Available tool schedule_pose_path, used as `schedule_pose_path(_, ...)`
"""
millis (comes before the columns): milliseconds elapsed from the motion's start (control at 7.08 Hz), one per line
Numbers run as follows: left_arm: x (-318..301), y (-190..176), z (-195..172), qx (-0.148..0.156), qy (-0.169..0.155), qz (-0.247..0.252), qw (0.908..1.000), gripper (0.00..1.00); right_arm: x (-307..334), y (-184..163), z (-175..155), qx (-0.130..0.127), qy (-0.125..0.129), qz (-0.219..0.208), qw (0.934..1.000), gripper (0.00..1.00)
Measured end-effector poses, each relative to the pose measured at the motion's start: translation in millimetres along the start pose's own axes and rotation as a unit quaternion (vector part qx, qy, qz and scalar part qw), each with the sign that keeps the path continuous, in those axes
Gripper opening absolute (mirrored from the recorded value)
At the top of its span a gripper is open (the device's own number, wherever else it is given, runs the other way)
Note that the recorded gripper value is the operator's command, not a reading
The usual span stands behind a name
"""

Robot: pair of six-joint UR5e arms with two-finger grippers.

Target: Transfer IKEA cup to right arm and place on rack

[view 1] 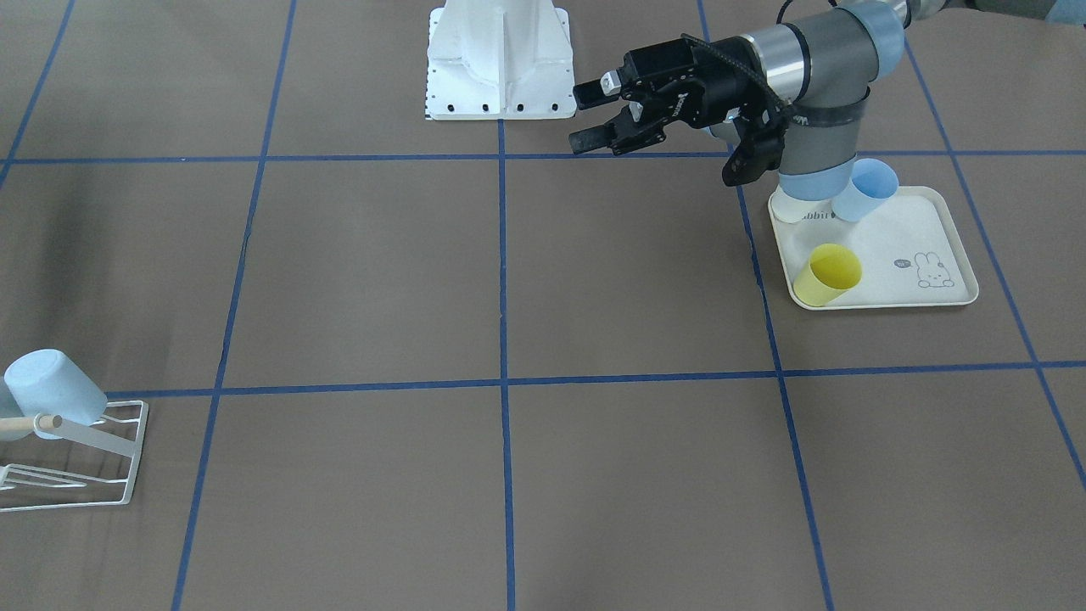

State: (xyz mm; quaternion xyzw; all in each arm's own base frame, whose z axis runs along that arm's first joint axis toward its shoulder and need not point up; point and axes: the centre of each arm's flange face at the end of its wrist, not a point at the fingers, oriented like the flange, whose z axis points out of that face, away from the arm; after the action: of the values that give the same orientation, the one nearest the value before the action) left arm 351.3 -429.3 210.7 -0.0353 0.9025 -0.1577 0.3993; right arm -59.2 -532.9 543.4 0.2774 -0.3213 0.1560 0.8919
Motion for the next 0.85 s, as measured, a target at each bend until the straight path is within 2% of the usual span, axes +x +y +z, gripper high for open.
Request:
schedule_pose_path(424,0.2,-0.4,-0.5,0.001,0.000,0.000,1.0000,0.91,-1.0,-8.3,16.8,-0.004,0.004,0.001,1.0000,0.00)
schedule_pose_path(565,0.5,-0.5,-0.7,0.001,0.000,0.001,1.0000,0.91,0.6,-7.7,19.5,-0.006,0.006,0.002,1.0000,0.99)
schedule_pose_path(848,1.0,-0.4,-0.8,0.001,0.000,0.001,1.0000,0.91,5.5,-5.0,25.2,-0.007,0.008,0.006,0.9999,1.00)
